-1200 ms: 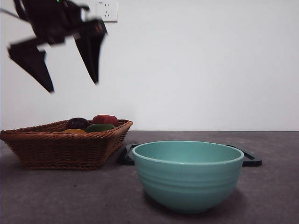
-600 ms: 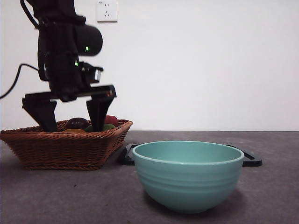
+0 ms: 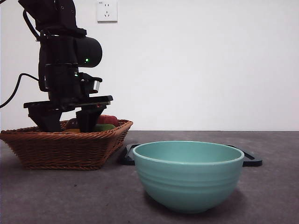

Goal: Pick up the wifruite, put it on the bowl, pick up the plate, put it on desk

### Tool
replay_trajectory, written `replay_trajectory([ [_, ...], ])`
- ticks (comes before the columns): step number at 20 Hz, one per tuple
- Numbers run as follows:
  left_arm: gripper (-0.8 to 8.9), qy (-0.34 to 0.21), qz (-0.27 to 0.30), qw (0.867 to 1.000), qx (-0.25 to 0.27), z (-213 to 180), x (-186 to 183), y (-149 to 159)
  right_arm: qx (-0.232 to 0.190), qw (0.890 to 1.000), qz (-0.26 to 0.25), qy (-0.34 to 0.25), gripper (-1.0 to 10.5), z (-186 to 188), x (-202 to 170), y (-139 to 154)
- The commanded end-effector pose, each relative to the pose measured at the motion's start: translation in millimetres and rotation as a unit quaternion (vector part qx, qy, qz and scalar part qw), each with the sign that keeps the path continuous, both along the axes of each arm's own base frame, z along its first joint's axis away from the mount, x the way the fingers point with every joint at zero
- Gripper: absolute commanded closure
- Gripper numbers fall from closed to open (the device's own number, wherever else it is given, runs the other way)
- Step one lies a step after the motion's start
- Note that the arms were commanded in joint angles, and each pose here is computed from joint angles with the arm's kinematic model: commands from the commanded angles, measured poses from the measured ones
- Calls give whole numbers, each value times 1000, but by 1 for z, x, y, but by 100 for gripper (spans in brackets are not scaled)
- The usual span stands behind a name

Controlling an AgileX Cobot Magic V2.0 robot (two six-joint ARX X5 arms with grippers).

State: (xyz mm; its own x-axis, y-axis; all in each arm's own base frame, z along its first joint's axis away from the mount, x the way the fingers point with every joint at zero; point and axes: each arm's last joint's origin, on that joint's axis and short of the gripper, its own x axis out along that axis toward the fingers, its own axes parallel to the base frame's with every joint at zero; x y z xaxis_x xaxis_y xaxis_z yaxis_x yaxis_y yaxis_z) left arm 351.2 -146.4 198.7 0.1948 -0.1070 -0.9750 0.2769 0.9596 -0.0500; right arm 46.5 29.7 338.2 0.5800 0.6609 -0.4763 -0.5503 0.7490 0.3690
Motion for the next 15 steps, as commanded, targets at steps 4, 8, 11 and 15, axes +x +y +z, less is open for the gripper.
replay_trajectory([
  [4,543,3,-9,1000,5,10,6,-4,6,1000,3,-11,344,6,-2,0],
  [8,543,28,-32,999,19,43,4,-4,5,1000,3,-8,344,6,-2,0],
  [11,543,35,-45,998,24,71,-3,-5,4,1000,3,-2,344,5,-3,-1],
  [15,543,9,-60,998,14,107,-29,-6,-3,1000,2,17,344,3,-6,-2],
])
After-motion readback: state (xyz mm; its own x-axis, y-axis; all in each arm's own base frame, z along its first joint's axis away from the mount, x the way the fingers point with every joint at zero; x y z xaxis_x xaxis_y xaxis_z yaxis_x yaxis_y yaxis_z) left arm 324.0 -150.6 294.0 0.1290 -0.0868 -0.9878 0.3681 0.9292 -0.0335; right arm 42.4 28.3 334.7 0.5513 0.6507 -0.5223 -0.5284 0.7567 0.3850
